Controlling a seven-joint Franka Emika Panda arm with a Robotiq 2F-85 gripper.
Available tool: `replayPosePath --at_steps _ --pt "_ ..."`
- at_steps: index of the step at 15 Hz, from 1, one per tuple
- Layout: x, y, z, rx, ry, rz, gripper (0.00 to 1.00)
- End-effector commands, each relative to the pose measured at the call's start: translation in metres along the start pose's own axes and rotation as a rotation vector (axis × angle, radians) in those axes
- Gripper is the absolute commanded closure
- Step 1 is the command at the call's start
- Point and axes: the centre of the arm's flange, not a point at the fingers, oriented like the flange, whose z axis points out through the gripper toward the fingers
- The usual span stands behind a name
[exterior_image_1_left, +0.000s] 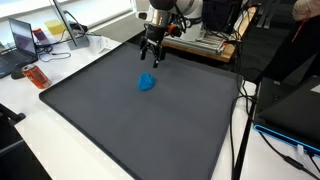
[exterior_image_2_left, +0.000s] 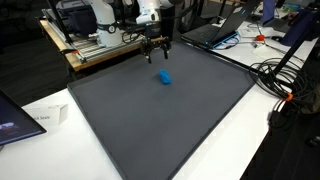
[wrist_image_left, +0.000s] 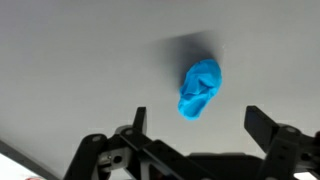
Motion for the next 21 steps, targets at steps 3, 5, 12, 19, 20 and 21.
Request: replayPosePath --at_steps 3,5,12,19,20,21 --pt "0.04 -0.008 -0.004 0.049 -0.043 -0.103 0.0" --pt "0.043 -0.011 -0.003 0.054 -0.043 -0.124 0.0" --pt "0.061 -0.018 -0.005 0.025 -0.063 -0.21 0.0" --pt "0.074 -0.016 -0.003 0.027 -0.071 -0.287 0.0" --pt "0.076 -0.016 0.0 0.024 -0.074 -0.286 0.0" --pt "0.077 -0.017 0.002 0.021 -0.08 -0.284 0.0"
